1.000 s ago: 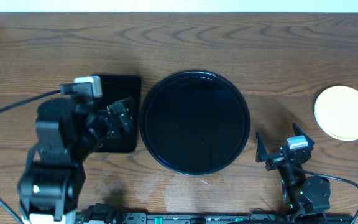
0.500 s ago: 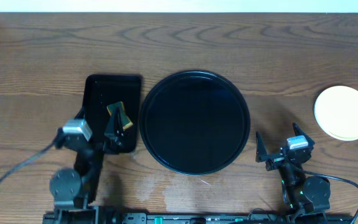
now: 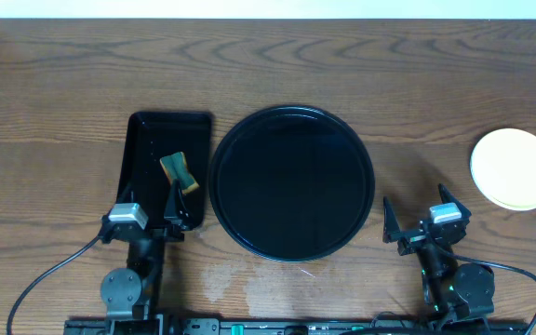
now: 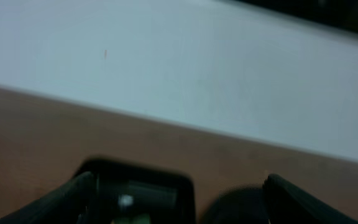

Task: Clean dirty plates on tray and stack at the side

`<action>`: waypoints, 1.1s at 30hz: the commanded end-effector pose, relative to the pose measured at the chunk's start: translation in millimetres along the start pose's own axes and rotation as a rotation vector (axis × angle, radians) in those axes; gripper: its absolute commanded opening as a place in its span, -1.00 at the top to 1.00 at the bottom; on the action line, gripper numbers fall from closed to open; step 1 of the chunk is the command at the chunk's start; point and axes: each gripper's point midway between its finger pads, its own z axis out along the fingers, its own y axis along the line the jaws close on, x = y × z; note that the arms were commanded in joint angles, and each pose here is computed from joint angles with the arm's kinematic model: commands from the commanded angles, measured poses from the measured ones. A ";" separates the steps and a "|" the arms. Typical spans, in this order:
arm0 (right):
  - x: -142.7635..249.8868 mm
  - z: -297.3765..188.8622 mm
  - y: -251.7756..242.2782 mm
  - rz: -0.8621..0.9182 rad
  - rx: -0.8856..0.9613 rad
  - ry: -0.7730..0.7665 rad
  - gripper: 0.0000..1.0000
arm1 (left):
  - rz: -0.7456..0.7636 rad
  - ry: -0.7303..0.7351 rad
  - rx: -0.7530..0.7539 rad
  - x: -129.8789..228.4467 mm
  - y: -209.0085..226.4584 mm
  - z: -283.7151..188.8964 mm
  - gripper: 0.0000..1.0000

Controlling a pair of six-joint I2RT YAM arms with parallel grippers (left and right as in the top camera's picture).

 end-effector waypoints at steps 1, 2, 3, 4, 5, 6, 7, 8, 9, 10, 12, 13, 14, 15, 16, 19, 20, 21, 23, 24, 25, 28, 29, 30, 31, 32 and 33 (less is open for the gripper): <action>0.4 -0.2 -1.4 -0.005 0.005 -0.001 -0.99 | 0.005 0.008 -0.014 3.0 2.4 -0.5 -0.73; 0.4 -0.2 -1.4 -0.005 0.005 -0.001 -0.99 | 0.005 0.017 -0.016 5.3 3.0 -0.5 -0.73; 0.4 -0.2 -1.4 -0.005 0.005 -0.001 -0.99 | 0.004 0.029 -0.020 8.2 3.9 -0.6 -0.73; 0.4 -0.2 -1.3 -0.005 0.004 -0.001 -0.98 | 0.004 0.037 -0.021 10.1 4.3 -0.7 -0.73; 0.4 -0.2 -1.4 -0.005 0.005 -0.001 -0.99 | 0.003 0.049 -0.024 13.0 5.0 -0.8 -0.73; 0.4 -0.2 -1.3 -0.005 0.004 -0.001 -0.99 | 0.003 0.065 -0.028 16.8 6.0 -1.1 -0.73; 0.4 -0.2 -1.4 -0.005 0.005 -0.001 -0.99 | 0.003 0.080 -0.032 20.6 7.0 -1.4 -0.73; 0.4 -0.2 -1.4 -0.005 0.005 -0.001 -0.98 | 0.002 0.101 -0.038 25.9 8.3 -1.9 -0.73; 0.4 -0.2 -1.3 -0.005 0.004 -0.001 -0.98 | 0.001 0.124 -0.043 31.5 9.6 -2.6 -0.73; 0.4 -0.2 -1.3 -0.005 0.004 -0.001 -0.99 | 0.000 0.155 -0.051 38.9 11.5 -3.7 -0.73; 0.4 -0.2 -1.4 -0.005 0.005 -0.001 -0.98 | -0.001 0.191 -0.061 47.7 13.9 -5.1 -0.73; 0.4 -0.2 -1.4 -0.005 0.005 -0.001 -0.99 | -0.001 0.196 -0.062 48.5 14.0 -5.0 -0.73; 0.4 -0.2 -1.4 -0.005 0.005 -0.001 -0.99 | -0.001 0.200 -0.062 49.4 14.2 -5.0 -0.73; 0.4 -0.2 -1.4 -0.005 0.005 -0.001 -0.98 | -0.001 0.203 -0.064 50.2 14.4 -5.0 -0.73; 0.4 -0.2 -1.4 -0.005 0.005 -0.001 -0.98 | -0.001 0.206 -0.064 50.8 14.6 -4.9 -0.73; 0.4 -0.2 -1.4 -0.005 0.005 -0.001 -0.98 | -0.002 0.213 -0.066 52.3 15.0 -4.9 -0.73; 0.4 -0.2 -1.3 -0.005 0.004 -0.001 -0.99 | -0.002 0.215 -0.067 52.8 15.1 -4.8 -0.73; 0.4 -0.2 -1.4 -0.005 0.005 -0.001 -0.99 | -0.002 0.216 -0.067 52.9 15.1 -4.8 -0.73; 0.4 -0.2 -1.4 -0.005 0.005 -0.001 -0.98 | -0.002 0.216 -0.067 52.9 15.1 -4.8 -0.73; 0.4 -0.2 -1.4 -0.005 0.005 -0.001 -0.98 | -0.002 0.216 -0.067 52.9 15.1 -4.8 -0.73; 0.4 -0.2 -1.4 -0.005 0.005 -0.001 -0.99 | -0.002 0.216 -0.067 52.9 15.1 -4.8 -0.73; 0.4 -0.2 -1.3 -0.005 0.004 -0.001 -0.99 | -0.002 0.216 -0.067 52.9 15.1 -4.8 -0.73; 0.4 -0.2 -1.4 -0.005 0.005 -0.001 -0.99 | -0.002 0.216 -0.066 52.9 15.0 -4.8 -0.73; 0.4 -0.2 -1.4 -0.005 0.005 -0.001 -0.98 | -0.002 0.216 -0.067 52.9 15.1 -4.8 -0.73; 0.4 -0.2 -1.4 -0.005 0.005 -0.001 -0.98 | -0.002 0.216 -0.067 52.9 15.1 -4.8 -0.73; 0.4 -0.2 -1.3 -0.005 0.004 -0.001 -0.98 | -0.002 0.216 -0.067 52.9 15.1 -4.8 -0.73; 0.4 -0.2 -1.3 -0.005 0.004 -0.001 -0.98 | -0.002 0.216 -0.067 52.9 15.1 -4.8 -0.73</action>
